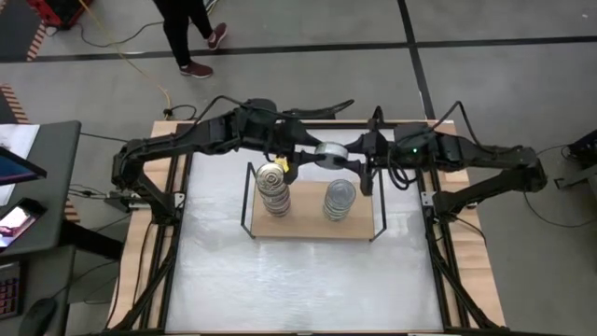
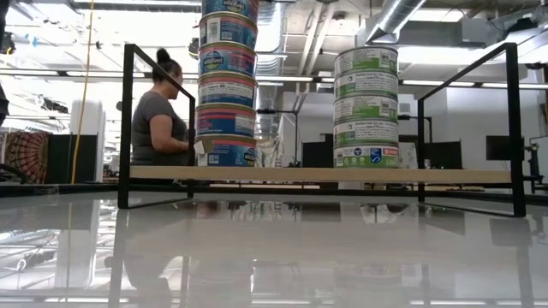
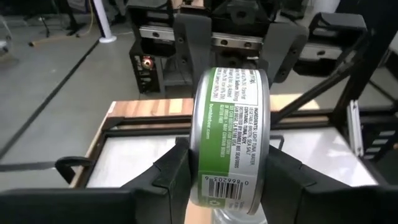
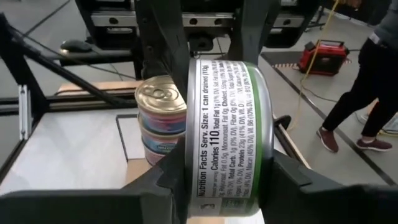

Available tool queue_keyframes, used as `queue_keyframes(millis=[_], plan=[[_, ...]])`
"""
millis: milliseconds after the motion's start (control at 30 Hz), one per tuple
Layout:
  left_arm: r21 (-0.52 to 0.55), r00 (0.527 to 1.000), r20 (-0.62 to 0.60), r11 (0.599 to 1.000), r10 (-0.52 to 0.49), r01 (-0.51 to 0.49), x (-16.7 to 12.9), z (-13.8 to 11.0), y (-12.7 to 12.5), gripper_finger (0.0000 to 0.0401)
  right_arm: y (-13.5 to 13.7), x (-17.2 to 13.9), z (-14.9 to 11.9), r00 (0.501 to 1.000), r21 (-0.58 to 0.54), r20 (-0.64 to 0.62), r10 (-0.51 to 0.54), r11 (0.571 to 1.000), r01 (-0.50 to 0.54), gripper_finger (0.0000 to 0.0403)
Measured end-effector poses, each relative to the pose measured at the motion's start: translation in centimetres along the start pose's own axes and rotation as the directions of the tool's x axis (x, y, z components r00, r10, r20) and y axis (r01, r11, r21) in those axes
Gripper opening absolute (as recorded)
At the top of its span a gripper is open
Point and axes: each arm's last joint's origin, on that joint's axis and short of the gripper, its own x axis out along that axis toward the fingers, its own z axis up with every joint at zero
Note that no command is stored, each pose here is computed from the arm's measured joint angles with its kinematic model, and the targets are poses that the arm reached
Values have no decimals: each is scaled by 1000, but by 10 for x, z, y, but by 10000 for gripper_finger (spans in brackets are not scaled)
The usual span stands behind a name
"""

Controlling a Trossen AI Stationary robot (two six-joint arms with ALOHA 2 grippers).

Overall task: Stack canned seafood by type on shelf
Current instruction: Stack the green tuna can on top of the green tuna can on the shelf

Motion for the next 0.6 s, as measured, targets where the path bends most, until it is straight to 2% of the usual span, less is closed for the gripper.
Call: queue_keyframes(millis=[167, 267, 433, 600], plan=[[139, 1000, -13, 990, 20, -18, 2, 0, -12, 183, 1, 0, -2, 1000, -23, -17, 22, 999, -22, 161], [222, 996, -9, 971, 93, -89, -1, 3, -18, 219, 0, -2, -4, 999, -21, -42, 20, 1000, -21, 161], [363, 964, 10, 897, 266, -251, -22, 14, -30, 249, 1, -9, -7, 993, 18, -110, 43, 999, -41, 161], [514, 961, -19, 827, 276, -227, -37, 13, -64, 239, 3, -16, -15, 961, 90, -239, 137, 989, -118, 161]])
